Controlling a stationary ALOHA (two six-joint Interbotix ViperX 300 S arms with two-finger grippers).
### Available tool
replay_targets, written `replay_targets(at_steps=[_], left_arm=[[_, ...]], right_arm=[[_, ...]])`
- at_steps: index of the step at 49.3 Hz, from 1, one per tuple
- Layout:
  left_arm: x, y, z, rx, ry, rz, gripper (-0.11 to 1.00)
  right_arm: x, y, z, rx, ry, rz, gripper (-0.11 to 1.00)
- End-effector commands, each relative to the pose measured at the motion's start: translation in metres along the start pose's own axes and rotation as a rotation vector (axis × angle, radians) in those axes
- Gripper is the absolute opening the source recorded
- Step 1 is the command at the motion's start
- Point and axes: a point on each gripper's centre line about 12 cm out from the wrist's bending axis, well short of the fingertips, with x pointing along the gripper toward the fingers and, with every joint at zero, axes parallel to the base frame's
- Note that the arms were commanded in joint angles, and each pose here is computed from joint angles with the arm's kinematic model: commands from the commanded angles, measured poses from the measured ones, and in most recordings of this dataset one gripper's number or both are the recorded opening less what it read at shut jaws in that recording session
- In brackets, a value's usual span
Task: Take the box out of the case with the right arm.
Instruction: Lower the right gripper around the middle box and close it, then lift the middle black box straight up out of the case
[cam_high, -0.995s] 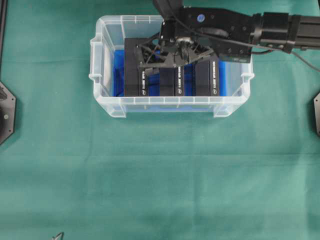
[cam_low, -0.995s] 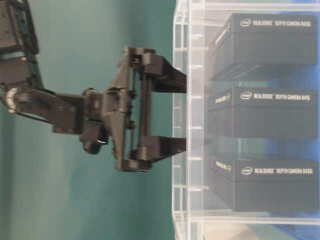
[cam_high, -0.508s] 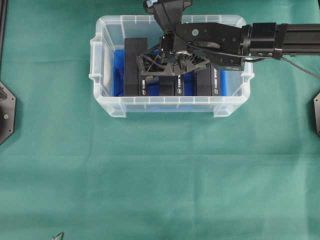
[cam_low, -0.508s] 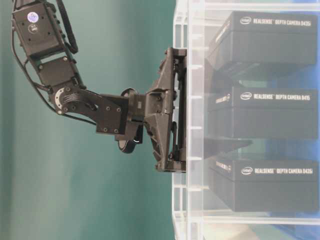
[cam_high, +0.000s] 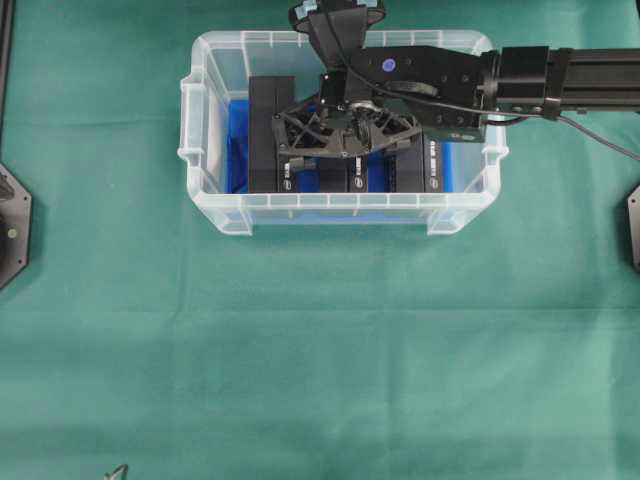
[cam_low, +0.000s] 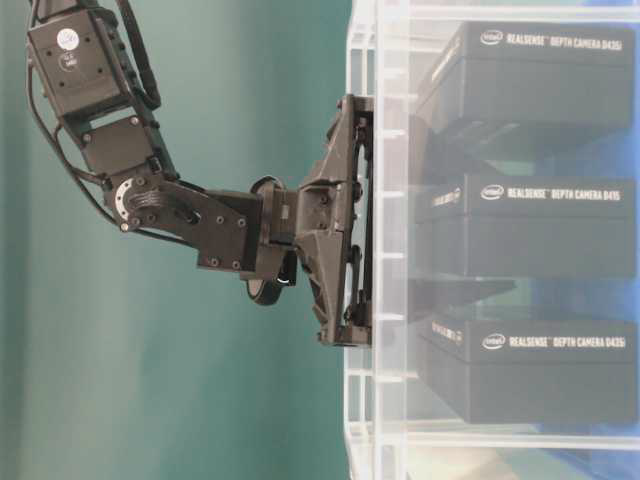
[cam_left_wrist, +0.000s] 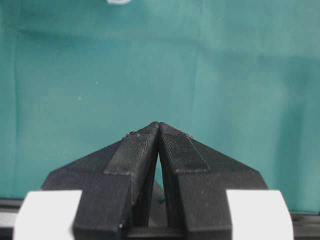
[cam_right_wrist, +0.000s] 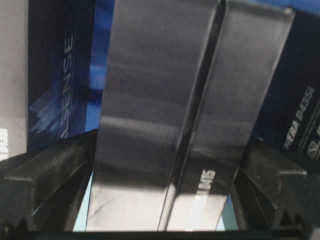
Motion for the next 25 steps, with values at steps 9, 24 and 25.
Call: replay_targets(at_steps=[9, 24, 25], left_arm=[[-0.0055, -0.0008, 0.0042, 0.000, -0.021, -0.003, 0.02], [-0.0047, -0.0011, 0.0043, 0.000, -0.020, -0.004, 0.02], [-0.0055, -0.0008, 0.0042, 0.000, -0.021, -0.003, 0.02]], right_arm=[[-0.0109, 0.0017, -0.0014, 0.027, 0.001, 0.006, 0.67], [-0.0162, 0.0053, -0.0001, 0.031, -0.016, 0.018, 0.67], [-0.0178, 0.0061, 0.0001, 0.031, -0.017, 0.023, 0.67]])
